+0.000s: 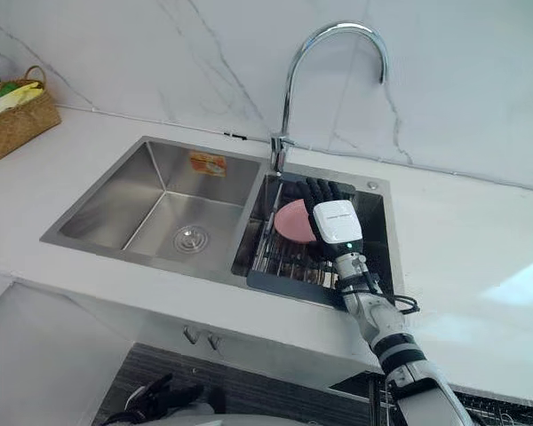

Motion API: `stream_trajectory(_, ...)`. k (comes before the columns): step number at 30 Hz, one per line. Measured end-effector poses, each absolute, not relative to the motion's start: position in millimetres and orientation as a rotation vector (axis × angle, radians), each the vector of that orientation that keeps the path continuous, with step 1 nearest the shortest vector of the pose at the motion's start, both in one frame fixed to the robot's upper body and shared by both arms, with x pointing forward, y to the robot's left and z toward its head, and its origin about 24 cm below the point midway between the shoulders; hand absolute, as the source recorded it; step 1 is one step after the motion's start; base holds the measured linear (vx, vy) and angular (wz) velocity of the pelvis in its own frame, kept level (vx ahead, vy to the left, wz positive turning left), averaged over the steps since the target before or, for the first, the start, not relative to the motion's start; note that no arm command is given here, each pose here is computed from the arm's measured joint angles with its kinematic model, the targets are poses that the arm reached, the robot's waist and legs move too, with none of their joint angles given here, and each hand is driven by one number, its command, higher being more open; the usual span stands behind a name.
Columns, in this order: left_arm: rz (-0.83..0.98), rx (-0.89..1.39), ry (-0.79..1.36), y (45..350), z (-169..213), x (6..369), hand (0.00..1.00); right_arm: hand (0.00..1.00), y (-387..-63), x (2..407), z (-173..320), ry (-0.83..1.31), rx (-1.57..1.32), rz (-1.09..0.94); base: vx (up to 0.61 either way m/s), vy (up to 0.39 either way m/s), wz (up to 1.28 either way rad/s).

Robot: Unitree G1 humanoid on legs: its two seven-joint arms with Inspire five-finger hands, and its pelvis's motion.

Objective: Walk over to the sink, pick up the cup, carry it to the dishwasher, place the cup inside the dishwasher, then close the dishwasher door

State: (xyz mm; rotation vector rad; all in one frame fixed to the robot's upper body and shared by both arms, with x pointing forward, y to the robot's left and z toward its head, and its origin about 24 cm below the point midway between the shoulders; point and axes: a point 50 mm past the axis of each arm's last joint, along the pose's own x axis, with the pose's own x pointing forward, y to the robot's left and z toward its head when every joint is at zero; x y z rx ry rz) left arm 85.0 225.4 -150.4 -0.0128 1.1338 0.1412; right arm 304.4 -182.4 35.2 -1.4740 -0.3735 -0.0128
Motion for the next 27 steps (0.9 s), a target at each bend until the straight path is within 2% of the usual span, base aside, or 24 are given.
stream_trajectory(8,0.203,-0.006,1.099,226,-148,88,1.0,0.0,-179,305,24,-0.323,-1.475,0.052,0.03,0.002,0.06)
stream_trajectory(20,0.275,-0.01,1.088,228,-147,88,1.0,0.0,-174,310,34,-0.369,-1.482,0.029,0.0,0.004,-0.05)
stream_trajectory(22,0.275,-0.01,1.088,228,-147,87,1.0,0.0,-173,310,42,-0.402,-1.446,-0.009,0.03,0.008,-0.19)
stream_trajectory(27,0.285,-0.022,1.096,227,-147,83,1.0,0.0,-191,300,97,-0.555,-1.21,-0.311,0.03,0.016,-0.25)
